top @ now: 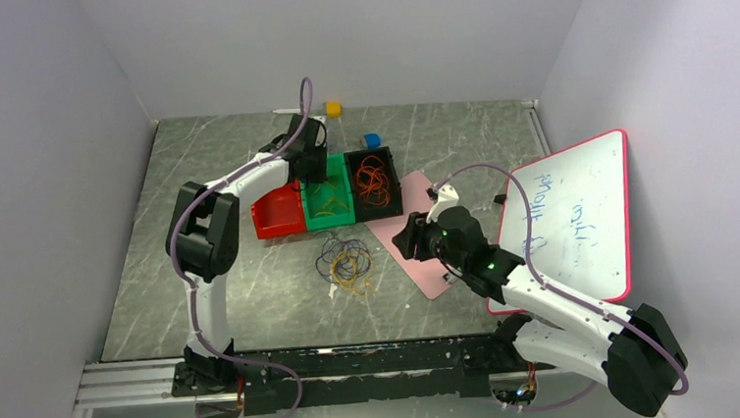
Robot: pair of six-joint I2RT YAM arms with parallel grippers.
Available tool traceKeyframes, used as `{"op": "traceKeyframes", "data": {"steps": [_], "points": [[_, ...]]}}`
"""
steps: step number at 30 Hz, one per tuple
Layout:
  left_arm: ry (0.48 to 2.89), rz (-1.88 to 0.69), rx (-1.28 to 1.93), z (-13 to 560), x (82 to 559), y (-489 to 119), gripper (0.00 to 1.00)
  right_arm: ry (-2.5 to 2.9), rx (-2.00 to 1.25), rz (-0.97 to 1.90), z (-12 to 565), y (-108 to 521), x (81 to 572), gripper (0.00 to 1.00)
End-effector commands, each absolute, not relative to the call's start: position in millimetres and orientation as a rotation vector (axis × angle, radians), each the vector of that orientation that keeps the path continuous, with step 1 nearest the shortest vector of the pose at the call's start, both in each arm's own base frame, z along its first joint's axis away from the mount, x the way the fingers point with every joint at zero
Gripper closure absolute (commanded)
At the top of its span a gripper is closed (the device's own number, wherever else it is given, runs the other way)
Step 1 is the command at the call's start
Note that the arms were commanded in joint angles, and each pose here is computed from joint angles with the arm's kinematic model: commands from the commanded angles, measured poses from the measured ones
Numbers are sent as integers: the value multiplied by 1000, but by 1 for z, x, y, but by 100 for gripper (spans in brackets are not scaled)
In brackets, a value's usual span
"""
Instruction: Untangle the cables
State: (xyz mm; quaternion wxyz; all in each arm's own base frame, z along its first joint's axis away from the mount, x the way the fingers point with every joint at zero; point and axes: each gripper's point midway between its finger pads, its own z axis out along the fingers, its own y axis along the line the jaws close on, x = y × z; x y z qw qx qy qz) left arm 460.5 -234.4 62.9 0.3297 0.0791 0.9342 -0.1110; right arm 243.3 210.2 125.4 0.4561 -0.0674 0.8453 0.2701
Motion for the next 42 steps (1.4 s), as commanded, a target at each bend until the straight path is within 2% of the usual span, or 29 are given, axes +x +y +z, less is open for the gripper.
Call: {"op": "traceKeyframes", "data": {"steps": [1, 6, 15, 21, 26, 35, 42], "points": [[2415, -310, 229, 78, 465, -238, 90, 2068, -158, 683, 128, 211, 243, 51], [2351, -329, 223, 105, 462, -236, 71, 2063, -158, 679, 131, 210, 243, 50], [2238, -379, 229, 160, 452, -234, 54, 2063, -152, 665, 131, 208, 245, 50], [2204, -444, 263, 185, 430, -234, 51, 2068, -153, 647, 134, 207, 246, 50], [2196, -530, 353, 185, 381, -248, 50, 2081, -163, 616, 141, 206, 250, 50], [2274, -704, 356, 146, 288, -270, 49, 2139, -251, 663, 135, 226, 247, 49], [2375, -635, 338, 99, 257, -269, 44, 2211, -295, 736, 109, 256, 237, 49]]}}
